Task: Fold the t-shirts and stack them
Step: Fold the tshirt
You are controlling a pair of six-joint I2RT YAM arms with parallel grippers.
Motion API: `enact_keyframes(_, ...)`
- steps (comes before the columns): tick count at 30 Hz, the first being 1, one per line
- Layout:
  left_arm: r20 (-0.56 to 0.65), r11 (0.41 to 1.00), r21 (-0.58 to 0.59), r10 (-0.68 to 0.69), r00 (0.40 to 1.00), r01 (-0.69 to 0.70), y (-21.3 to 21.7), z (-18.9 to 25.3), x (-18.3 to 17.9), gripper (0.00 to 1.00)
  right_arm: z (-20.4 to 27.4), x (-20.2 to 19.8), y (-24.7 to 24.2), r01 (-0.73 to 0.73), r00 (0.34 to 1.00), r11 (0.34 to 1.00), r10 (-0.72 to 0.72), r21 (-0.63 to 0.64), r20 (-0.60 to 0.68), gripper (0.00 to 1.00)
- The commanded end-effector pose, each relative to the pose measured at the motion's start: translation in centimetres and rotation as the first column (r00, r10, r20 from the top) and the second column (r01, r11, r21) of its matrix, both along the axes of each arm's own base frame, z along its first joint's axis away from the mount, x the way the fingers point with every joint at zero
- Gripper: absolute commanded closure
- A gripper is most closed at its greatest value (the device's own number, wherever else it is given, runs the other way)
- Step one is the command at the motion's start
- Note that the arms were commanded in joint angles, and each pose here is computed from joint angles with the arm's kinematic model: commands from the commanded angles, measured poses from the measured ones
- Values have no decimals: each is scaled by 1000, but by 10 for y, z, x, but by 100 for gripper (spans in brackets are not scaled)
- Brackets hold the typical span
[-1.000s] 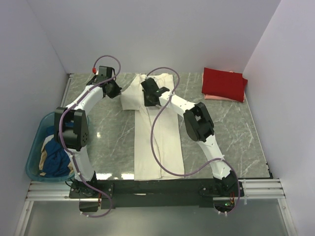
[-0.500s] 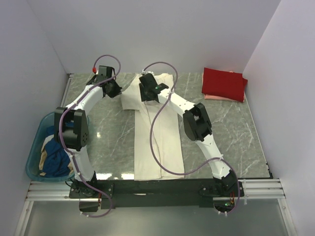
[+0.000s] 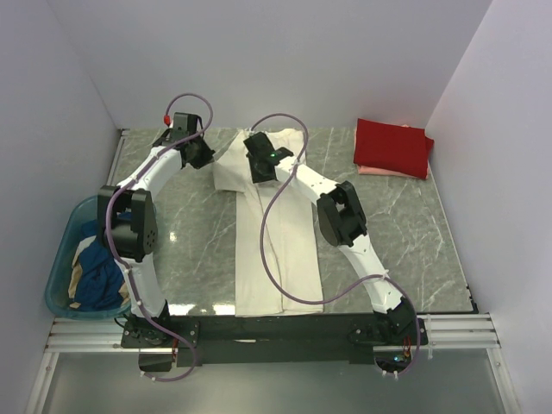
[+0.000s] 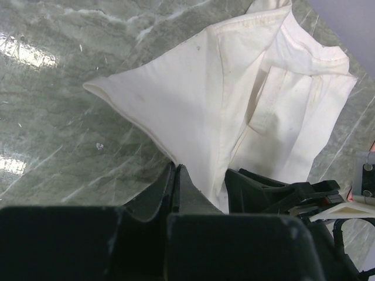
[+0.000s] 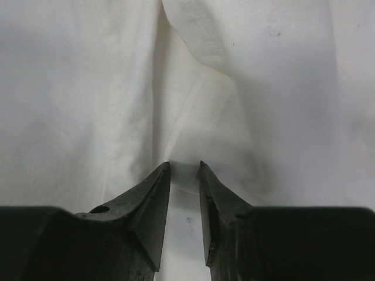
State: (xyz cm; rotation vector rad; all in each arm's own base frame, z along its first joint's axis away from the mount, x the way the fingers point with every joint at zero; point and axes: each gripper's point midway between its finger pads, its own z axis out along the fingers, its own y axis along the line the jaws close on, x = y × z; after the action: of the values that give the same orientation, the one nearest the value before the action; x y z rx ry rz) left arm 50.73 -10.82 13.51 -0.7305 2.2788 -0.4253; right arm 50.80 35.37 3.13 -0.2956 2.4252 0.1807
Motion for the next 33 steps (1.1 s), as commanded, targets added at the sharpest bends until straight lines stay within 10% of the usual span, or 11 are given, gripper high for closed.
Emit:
enact_keyframes(1,79,1000,1,-30,996,30,-5,28,13,100,8,2,0,-12,1000,1000,13,11,-12,67)
enact_keyframes(19,78,1000,7,-31,996,31,-4,28,15,100,16,5,-1,-19,1000,997,19,70,0,100)
enact_keyframes(33,82,1000,10,-24,996,23,-1,29,16,100,77,-9,5,-78,992,976,55,204,115,100)
